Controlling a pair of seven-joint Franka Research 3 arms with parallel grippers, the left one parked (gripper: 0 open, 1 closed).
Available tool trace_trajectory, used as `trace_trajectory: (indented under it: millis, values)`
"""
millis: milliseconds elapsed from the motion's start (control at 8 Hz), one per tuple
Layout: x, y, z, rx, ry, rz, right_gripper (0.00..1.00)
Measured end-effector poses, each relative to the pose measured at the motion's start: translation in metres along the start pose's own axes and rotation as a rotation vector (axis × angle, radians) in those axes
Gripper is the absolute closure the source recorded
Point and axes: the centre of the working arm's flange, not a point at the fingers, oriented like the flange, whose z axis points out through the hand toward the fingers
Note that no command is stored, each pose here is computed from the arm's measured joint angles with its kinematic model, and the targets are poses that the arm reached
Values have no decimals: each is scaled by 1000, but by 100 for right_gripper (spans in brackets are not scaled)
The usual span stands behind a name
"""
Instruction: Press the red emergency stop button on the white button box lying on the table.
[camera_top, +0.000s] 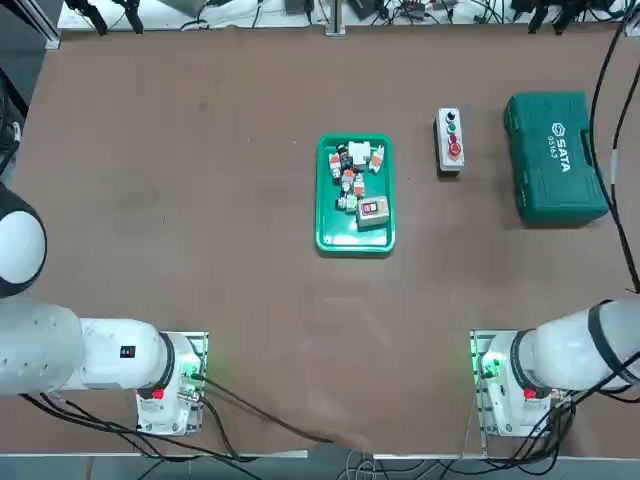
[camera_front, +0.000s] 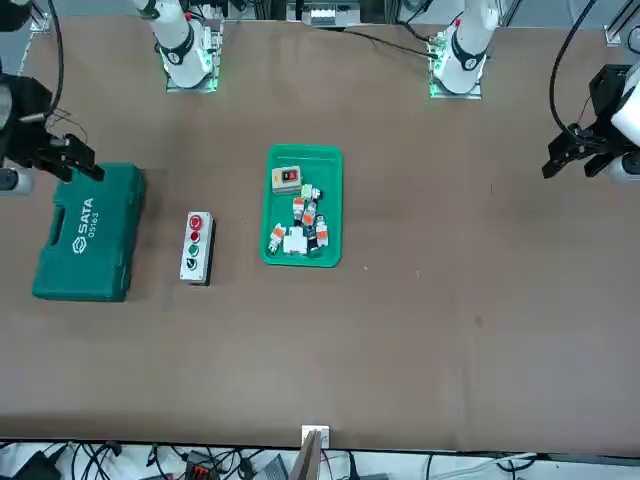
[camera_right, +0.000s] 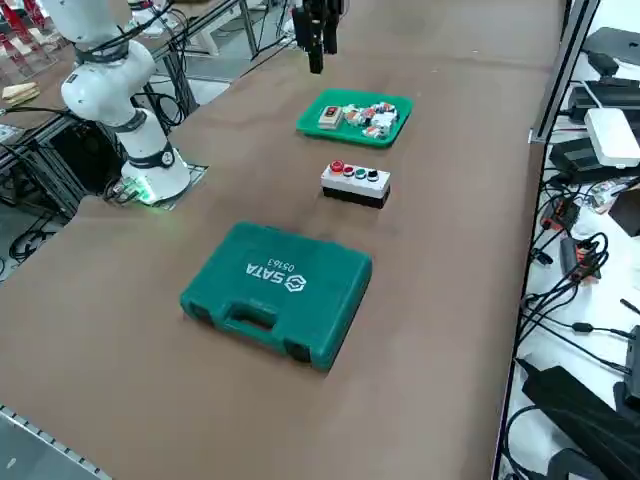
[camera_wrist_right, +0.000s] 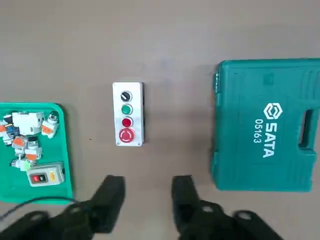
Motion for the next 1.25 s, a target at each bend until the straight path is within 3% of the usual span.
trace_trajectory:
  millis: [250,375,625,875,1250]
  values:
    - [0,0,1,0,-7,0,86]
    - [-1,0,3,-1,-19,0,98]
    - [0,-4,14,-3,-56,-2,99]
    - [-2,-37,45,-21,-117,-21,99]
    - [4,-96,112,-37,-56,10,99]
